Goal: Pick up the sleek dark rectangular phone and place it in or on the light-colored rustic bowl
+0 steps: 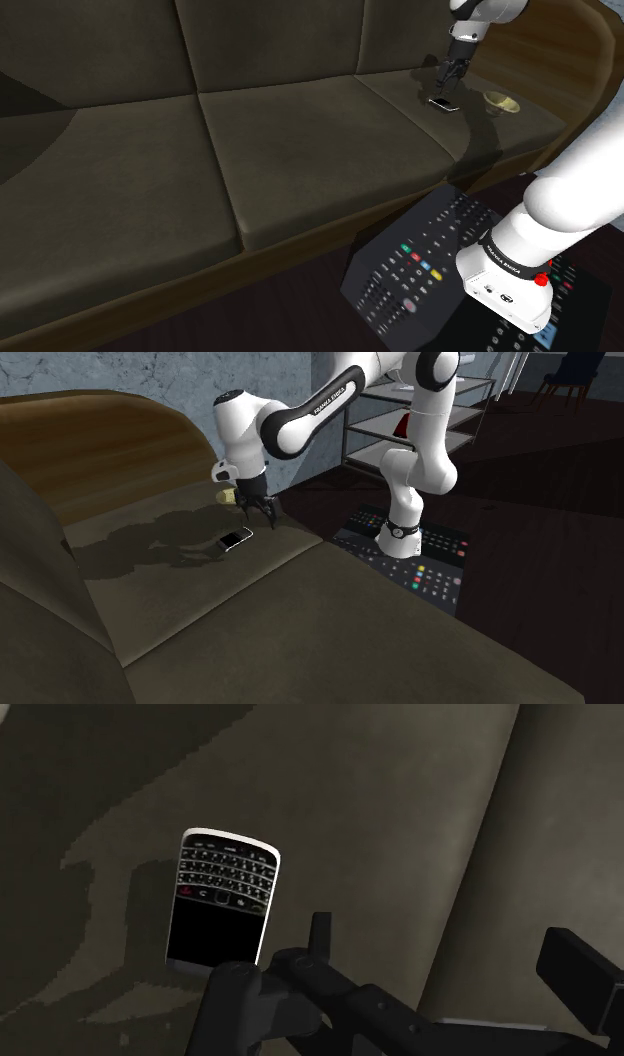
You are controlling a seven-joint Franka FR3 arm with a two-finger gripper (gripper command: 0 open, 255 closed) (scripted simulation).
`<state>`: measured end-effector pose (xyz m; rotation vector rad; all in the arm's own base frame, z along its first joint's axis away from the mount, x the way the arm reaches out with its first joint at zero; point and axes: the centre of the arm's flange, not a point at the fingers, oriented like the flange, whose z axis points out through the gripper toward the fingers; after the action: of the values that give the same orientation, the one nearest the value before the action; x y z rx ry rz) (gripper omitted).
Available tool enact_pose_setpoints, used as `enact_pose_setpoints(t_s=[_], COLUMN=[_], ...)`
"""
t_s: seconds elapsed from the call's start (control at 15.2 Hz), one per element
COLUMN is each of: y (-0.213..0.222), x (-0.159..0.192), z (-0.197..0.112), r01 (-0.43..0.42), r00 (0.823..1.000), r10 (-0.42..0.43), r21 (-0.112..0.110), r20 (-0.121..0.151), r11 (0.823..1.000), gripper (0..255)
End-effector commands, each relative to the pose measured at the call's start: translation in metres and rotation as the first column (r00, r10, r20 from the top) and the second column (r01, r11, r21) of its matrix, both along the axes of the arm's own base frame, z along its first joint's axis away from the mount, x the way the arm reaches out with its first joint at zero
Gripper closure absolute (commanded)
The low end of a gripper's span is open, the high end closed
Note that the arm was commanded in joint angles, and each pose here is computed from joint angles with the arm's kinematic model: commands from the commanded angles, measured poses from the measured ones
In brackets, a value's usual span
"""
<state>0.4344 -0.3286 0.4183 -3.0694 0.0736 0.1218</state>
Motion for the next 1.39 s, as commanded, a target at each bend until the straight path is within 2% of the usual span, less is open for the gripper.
enact_pose_setpoints(t_s=[0.0, 0.53, 0.99, 1.32], y=[-0.022, -0.116, -0.113, -0.113], x=[0.007, 0.029, 0.027, 0.026], z=[-0.009, -0.049, -0.086, -0.089], r01=[0.009, 0.051, 0.051, 0.051], r00=[1.0, 0.999, 0.999, 0.999], r10=[-0.009, -0.051, -0.051, -0.051], r21=[0.0, -0.002, -0.002, -0.002], r20=[0.0, 0.001, 0.001, 0.001], r11=[1.0, 0.999, 0.999, 0.999], gripper=[0, 0, 0, 0])
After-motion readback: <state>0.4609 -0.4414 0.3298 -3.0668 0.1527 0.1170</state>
